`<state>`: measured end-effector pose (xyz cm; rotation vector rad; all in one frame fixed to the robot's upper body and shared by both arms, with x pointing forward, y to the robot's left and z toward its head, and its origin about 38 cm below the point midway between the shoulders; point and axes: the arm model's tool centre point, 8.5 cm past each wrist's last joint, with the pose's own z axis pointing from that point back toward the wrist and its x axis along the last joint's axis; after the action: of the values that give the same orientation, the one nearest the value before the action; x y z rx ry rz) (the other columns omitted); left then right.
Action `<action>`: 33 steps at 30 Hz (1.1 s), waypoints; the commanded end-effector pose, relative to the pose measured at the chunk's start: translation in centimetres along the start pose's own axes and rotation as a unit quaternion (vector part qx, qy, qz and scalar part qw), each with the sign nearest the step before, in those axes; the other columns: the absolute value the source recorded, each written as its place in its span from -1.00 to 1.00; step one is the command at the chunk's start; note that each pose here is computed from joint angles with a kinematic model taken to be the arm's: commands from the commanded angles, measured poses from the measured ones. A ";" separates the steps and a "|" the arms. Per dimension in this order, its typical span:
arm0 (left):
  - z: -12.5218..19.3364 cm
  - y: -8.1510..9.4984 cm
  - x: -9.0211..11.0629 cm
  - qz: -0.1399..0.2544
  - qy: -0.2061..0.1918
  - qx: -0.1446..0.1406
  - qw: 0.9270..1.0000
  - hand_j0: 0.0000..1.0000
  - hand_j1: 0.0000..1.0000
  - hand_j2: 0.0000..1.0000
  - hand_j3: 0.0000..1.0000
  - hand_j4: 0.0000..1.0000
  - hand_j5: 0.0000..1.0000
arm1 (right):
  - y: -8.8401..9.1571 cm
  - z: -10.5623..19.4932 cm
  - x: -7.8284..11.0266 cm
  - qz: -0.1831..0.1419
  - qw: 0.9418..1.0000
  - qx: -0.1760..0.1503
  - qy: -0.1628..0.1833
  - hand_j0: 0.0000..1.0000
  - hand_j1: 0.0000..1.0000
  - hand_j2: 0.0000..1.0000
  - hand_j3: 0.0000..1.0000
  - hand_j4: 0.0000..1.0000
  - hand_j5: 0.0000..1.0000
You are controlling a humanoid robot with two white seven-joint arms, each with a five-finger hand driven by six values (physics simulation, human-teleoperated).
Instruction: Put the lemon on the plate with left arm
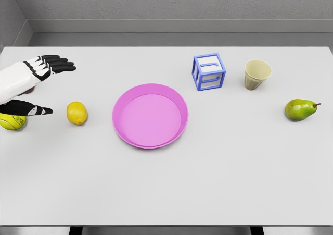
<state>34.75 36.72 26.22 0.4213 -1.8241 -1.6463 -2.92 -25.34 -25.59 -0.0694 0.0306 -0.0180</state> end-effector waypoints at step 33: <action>-4.5 -9.6 -2.2 -0.188 0.014 -0.232 0.954 1.00 1.00 1.00 1.00 1.00 1.00 | 0.1 0.0 -0.1 0.000 1.000 0.003 0.001 1.00 1.00 1.00 1.00 1.00 1.00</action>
<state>37.75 33.11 17.57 0.6355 -1.3444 -2.2354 -2.93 -25.29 -25.59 -0.0641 0.0316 -0.0185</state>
